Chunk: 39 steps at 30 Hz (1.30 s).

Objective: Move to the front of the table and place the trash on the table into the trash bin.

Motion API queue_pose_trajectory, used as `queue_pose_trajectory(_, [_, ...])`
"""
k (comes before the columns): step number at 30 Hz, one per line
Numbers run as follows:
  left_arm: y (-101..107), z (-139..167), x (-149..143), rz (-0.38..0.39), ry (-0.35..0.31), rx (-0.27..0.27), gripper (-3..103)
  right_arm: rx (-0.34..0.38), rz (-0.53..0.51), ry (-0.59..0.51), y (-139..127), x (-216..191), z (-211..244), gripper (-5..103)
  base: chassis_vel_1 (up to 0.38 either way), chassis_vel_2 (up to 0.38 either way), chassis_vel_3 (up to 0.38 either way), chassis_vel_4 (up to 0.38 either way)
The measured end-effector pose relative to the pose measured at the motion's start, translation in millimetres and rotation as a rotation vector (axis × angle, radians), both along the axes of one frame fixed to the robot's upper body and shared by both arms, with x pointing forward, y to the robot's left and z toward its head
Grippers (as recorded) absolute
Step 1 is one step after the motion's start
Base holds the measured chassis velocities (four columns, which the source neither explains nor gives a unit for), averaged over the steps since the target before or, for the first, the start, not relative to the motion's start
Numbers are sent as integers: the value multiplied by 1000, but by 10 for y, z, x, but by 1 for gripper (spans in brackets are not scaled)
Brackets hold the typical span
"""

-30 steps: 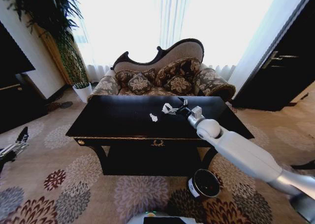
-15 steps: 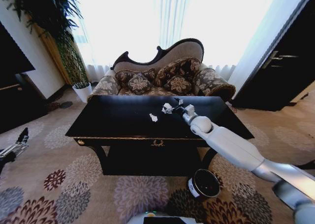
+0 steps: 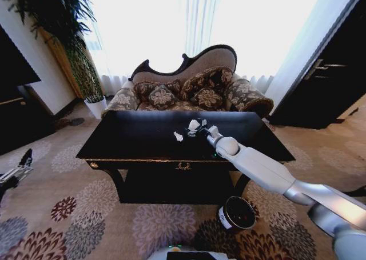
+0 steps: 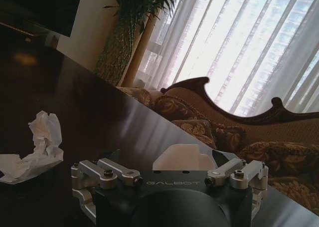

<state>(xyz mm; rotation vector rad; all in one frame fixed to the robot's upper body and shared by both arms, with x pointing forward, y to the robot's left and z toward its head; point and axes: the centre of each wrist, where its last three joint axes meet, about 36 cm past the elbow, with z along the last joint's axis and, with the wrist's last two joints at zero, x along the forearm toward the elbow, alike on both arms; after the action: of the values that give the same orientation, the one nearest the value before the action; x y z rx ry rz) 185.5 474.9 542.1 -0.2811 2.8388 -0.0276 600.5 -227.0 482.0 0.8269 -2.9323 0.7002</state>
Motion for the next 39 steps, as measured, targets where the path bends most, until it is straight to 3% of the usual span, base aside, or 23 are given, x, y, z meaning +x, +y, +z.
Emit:
queue_pose_trajectory(7, [43,15,-20,10,-1,4,100,-5,17,-8,5,58,12,100,0,0,0,0])
queue_pose_trajectory(8, [37,3,-20,11,-1,1,100,-9,25,-9,-4,62,6,90,0,0,0,0])
queue_pose_trajectory(18, [23,7,-12,6,-4,1,100,-35,17,1,-85,124,-52,62,0,0,0,0])
queue_pose_trajectory(21, [30,9,-26,10,-4,4,100,-47,7,7,-121,162,-89,46,0,0,0,0])
queue_pose_trajectory(28, [13,6,-23,6,-7,3,100,-34,11,21,-127,124,-130,19,0,0,0,0])
queue_pose_trajectory(31, [-2,5,-20,3,-8,1,100,-27,10,22,-156,113,-119,14,0,0,0,0])
queue_pose_trajectory(33, [-17,6,-19,0,-9,0,100,-5,10,22,-228,92,-103,3,0,0,0,0])
queue_pose_trajectory(39, [-46,20,-13,-7,-13,2,100,53,23,6,-349,34,-15,1,0,0,0,0])
